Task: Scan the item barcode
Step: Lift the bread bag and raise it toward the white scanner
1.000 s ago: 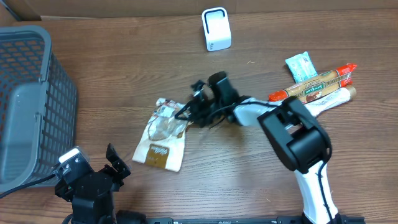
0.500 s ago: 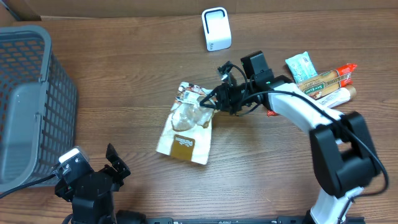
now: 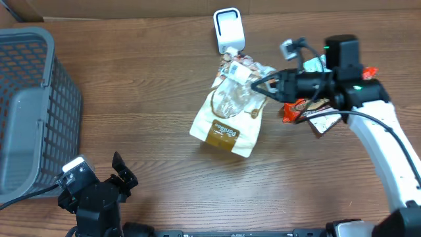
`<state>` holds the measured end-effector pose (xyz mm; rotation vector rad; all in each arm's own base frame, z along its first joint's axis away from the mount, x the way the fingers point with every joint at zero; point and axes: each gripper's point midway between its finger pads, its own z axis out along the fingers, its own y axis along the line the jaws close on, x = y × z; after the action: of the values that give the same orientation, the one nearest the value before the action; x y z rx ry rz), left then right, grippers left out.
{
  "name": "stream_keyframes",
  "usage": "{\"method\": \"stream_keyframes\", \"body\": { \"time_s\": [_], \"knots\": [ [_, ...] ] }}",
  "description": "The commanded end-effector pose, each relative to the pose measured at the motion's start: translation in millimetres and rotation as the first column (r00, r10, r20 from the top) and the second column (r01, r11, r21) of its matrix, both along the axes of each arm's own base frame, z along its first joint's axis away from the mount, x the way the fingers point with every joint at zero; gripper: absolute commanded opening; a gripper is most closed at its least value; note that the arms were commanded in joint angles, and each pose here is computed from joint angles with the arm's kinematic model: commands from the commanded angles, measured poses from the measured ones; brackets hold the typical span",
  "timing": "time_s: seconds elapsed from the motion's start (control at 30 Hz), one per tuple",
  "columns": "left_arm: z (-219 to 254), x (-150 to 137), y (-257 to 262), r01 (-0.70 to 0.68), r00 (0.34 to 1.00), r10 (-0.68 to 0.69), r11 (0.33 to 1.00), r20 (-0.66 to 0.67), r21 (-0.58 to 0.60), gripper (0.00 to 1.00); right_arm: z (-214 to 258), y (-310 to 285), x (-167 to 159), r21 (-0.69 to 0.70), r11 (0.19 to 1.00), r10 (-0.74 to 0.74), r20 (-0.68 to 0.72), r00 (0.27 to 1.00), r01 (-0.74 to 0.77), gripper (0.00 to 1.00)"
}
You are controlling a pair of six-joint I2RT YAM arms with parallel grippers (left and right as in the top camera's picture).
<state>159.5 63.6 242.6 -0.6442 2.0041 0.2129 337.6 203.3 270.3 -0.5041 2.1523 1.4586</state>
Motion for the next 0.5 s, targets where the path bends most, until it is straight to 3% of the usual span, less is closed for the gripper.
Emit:
{"method": "stream_keyframes", "body": {
  "time_s": [0.0, 0.3, 0.47],
  "knots": [
    [0.7, -0.7, 2.0, -0.016, 1.000, 0.016, 1.000, 0.009, -0.001, 1.00, 13.6, -2.6, -8.8, 0.042, 0.999, 0.031, 0.016, 0.999, -0.032, 0.09],
    [0.7, -0.7, 2.0, -0.016, 1.000, 0.016, 1.000, 0.009, -0.001, 1.00, 14.3, -2.8, -7.5, 0.043, 0.999, 0.028, 0.019, 0.999, -0.028, 0.07],
    [0.7, -0.7, 2.0, -0.016, 1.000, 0.016, 1.000, 0.009, -0.001, 1.00, 18.6, -7.3, 13.4, 0.014, 0.997, -0.073, 0.024, 0.997, 0.073, 0.04]
  ]
}}
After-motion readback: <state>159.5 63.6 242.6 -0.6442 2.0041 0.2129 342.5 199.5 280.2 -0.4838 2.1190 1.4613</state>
